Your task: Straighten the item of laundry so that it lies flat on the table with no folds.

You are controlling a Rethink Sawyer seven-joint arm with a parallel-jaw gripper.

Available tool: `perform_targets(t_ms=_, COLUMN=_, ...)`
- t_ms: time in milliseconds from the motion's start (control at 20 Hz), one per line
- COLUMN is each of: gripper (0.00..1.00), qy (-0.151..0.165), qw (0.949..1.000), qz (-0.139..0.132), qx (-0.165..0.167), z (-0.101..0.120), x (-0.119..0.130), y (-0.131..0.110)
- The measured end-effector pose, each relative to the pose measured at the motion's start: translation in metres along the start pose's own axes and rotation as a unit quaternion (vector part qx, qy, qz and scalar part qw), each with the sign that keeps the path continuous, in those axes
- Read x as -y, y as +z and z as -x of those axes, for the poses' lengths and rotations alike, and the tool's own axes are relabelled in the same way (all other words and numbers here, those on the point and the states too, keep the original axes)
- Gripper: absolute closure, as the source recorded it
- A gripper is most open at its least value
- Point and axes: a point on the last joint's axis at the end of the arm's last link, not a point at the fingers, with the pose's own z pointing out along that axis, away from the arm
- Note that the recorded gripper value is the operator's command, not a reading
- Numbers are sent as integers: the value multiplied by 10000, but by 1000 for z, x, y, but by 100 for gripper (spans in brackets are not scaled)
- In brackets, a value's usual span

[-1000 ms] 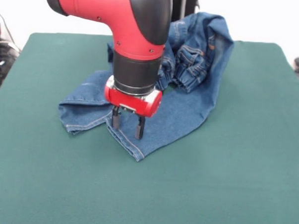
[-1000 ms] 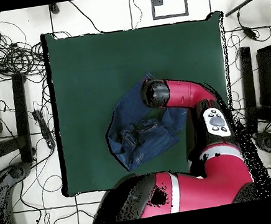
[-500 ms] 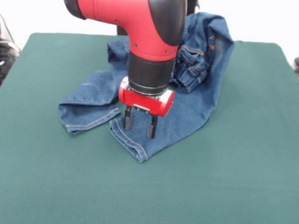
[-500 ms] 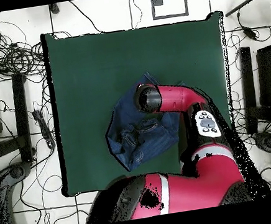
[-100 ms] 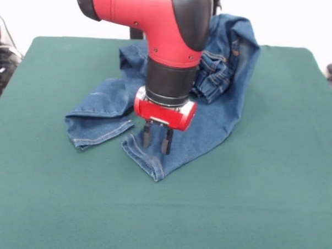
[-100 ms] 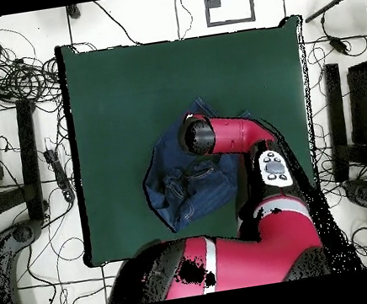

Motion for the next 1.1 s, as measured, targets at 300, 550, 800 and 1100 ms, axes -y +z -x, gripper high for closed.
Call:
perform_targets(t_ms=300, gripper=100, qy=-25, qw=10000, qz=8, qx=29, z=0, x=-3, y=0)
perform_targets(t_ms=550, gripper=100, qy=-25, qw=10000, qz=8, qx=29, z=0, x=-3, y=0)
perform_targets(t_ms=800, gripper=100, qy=-21, qw=10000, qz=6, qx=18, z=1, x=-3, y=0)
perform_targets(t_ms=1100, gripper=100, qy=23, qw=9998, qz=-10, qx=-176, z=7, x=-2, y=0)
